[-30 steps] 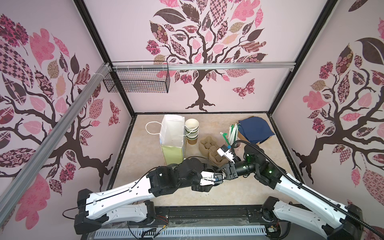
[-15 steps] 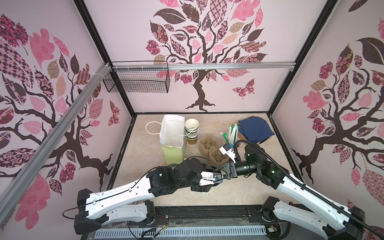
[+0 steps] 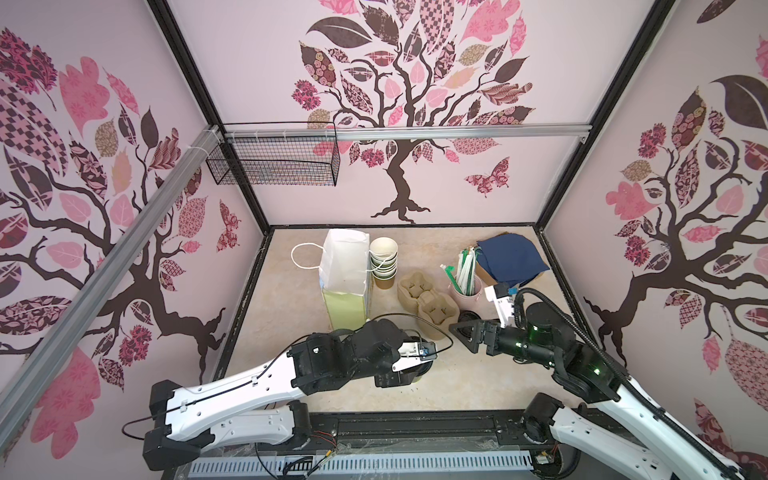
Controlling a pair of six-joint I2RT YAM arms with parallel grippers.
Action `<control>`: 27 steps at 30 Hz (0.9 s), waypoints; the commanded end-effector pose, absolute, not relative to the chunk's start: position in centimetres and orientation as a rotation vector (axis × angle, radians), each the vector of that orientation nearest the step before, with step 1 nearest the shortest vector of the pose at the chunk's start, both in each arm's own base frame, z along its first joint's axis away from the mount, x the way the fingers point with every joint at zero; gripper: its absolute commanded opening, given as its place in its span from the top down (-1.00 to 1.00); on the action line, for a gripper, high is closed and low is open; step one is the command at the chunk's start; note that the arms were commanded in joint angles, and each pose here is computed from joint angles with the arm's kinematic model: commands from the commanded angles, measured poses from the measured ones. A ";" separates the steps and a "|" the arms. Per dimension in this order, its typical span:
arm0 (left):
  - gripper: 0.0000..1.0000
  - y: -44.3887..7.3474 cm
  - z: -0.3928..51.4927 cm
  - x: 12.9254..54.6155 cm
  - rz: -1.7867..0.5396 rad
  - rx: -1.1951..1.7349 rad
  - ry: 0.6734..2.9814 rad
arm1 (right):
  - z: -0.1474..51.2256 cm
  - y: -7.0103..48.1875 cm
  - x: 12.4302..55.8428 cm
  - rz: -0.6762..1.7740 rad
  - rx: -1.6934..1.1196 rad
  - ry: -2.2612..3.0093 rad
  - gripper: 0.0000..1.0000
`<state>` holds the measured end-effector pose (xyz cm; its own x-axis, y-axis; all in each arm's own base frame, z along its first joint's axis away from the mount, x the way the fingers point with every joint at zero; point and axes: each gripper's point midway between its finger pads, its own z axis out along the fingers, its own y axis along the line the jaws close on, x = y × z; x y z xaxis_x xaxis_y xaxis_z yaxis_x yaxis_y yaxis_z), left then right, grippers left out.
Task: Pack the takeout coffee
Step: 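Open the right gripper and draw it back while the left gripper holds the cup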
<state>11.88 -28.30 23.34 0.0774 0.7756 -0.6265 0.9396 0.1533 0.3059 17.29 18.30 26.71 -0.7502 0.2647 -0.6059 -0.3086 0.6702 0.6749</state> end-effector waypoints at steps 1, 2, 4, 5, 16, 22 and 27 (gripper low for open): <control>-0.05 -27.5 22.8 12.0 -0.284 1.567 1.919 | 25.3 10.8 18.2 0.662 0.268 2.187 -0.93; -0.06 -27.5 22.4 12.1 -0.272 1.558 1.957 | 25.6 9.8 18.0 0.631 0.301 2.171 -0.92; -0.07 -27.6 21.3 12.4 -0.235 1.546 2.033 | 26.2 8.2 17.5 0.603 0.350 2.133 -0.89; -0.07 -27.6 21.0 12.7 -0.214 1.534 2.056 | 26.4 7.8 17.4 0.602 0.365 2.122 -0.88; -0.13 -29.7 19.4 15.4 -0.245 1.415 2.256 | 26.5 7.4 17.0 0.576 0.369 2.143 -0.82; -0.15 -29.9 18.2 15.5 -0.213 1.484 2.297 | 26.1 6.9 16.7 0.574 0.387 2.139 -0.82; -0.17 -29.7 17.2 15.4 -0.167 1.538 2.329 | 26.3 6.2 16.5 0.553 0.401 2.127 -0.82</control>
